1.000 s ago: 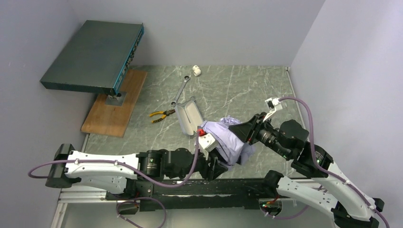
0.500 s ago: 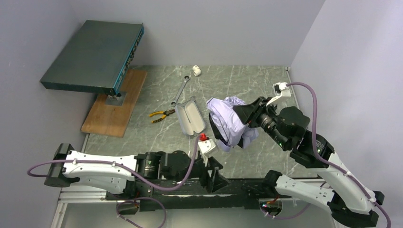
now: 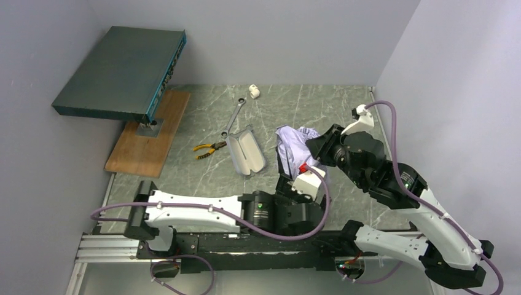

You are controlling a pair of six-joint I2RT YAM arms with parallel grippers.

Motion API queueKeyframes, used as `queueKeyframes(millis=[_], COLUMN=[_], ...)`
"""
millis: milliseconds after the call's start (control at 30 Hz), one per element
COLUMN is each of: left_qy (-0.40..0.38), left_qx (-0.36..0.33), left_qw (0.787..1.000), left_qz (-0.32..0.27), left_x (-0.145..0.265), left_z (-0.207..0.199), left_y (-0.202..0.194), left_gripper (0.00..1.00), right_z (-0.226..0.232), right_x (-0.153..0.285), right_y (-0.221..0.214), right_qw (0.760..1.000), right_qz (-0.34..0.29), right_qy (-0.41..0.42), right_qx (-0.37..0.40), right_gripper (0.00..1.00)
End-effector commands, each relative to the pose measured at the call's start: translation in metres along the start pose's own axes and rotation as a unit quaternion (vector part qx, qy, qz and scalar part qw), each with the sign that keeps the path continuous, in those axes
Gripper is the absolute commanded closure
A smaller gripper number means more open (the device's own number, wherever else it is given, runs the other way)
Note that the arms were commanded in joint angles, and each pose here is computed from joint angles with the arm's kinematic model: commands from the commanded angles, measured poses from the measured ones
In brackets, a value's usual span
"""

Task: Open the umbrella

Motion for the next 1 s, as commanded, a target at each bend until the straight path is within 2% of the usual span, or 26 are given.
queueKeyframes(millis=[0, 100, 333, 467, 633, 833, 967], left_qy=[0.118, 0.139, 0.134, 0.129, 0.148, 0.201, 0.206], left_qx=[-0.031, -0.037, -0.041, -0.071, -0.106, -0.107, -0.116], left_qw=[0.993, 0.989, 0.990, 0.989, 0.983, 0.974, 0.972], left_qz=[0.008, 0.010, 0.033, 0.023, 0.020, 0.016, -0.001], left_x=[-0.002, 0.000, 0.018, 0.021, 0.007, -0.003, -0.007], left_z=[0.028, 0.028, 0.025, 0.026, 0.027, 0.044, 0.046], left_y=[-0.001, 0.003, 0.007, 0.005, -0.002, -0.006, -0.002], left_gripper=[0.04, 0.05, 0.01, 0.01, 0.01, 0.06, 0.14], right_z=[0.020, 0.018, 0.008, 0.015, 0.021, 0.025, 0.026], right_x=[0.022, 0.021, 0.012, 0.012, 0.013, 0.017, 0.016], right_y=[0.029, 0.032, 0.031, 0.029, 0.023, 0.016, 0.007], right_qw=[0.998, 0.998, 0.998, 0.999, 1.000, 0.999, 0.998], right_qz=[-0.031, -0.040, -0.045, -0.027, 0.005, 0.039, 0.065], right_qy=[0.038, 0.023, -0.035, -0.025, -0.013, 0.006, 0.015], right_qx=[-0.038, -0.030, -0.003, -0.006, -0.016, -0.017, -0.019], right_gripper=[1.00, 1.00, 1.00, 1.00, 1.00, 1.00, 1.00])
Point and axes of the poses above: each gripper's point midway between its finger pads, its own x axis back along the fingers, its own z axis along the line the jaws close on, y = z × x, the point moved 6 cm from there along x, back along the fingers, and after that the axes turned 8 degrees about -x, right-handed, at the moved point
